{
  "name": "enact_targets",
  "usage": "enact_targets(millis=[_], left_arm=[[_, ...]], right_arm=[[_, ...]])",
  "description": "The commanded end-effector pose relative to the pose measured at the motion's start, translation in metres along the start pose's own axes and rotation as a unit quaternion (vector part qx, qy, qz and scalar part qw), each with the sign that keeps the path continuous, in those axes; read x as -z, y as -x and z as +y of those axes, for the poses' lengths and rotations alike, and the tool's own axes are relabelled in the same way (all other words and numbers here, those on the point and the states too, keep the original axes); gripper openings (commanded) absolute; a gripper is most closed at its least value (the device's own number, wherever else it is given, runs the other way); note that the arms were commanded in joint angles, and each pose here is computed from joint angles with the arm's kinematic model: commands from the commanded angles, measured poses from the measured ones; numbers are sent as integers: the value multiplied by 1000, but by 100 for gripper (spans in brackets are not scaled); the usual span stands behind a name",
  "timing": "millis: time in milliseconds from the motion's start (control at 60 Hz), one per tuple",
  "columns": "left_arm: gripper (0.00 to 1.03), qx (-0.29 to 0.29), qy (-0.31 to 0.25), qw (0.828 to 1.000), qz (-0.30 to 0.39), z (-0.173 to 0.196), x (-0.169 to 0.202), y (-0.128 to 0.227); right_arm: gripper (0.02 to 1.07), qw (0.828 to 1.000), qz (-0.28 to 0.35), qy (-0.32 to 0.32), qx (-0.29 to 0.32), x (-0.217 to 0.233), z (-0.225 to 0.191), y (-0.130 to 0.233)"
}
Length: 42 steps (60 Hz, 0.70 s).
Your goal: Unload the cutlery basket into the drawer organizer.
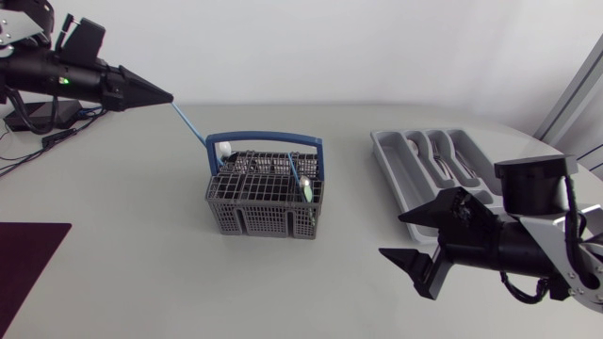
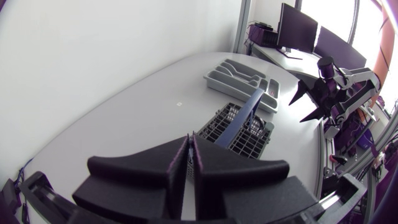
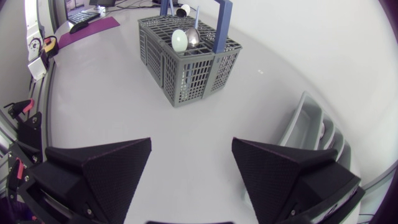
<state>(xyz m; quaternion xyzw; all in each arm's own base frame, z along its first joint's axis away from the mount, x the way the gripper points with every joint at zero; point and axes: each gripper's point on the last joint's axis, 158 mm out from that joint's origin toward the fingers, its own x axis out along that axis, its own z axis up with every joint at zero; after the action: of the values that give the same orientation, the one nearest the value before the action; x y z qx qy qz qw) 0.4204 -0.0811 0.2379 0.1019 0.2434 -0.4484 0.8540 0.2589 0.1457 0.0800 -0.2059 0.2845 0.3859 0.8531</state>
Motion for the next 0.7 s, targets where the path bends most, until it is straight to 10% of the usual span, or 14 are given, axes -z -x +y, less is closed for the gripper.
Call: enact_targets(millis=[0,417,683], left_arm=[[11,-25,-45,998,-31,3,-35,32],[11,-30,-77,993,-84,-52,-92,102],[11,71,-68,993,-67,-120,-86,72]], right_arm=[[95,1000,-11,15,1,-8,2,7],[97,995,-82,54,20,-64,6,47],[97,990,-119,75,-1,-94,26,64]])
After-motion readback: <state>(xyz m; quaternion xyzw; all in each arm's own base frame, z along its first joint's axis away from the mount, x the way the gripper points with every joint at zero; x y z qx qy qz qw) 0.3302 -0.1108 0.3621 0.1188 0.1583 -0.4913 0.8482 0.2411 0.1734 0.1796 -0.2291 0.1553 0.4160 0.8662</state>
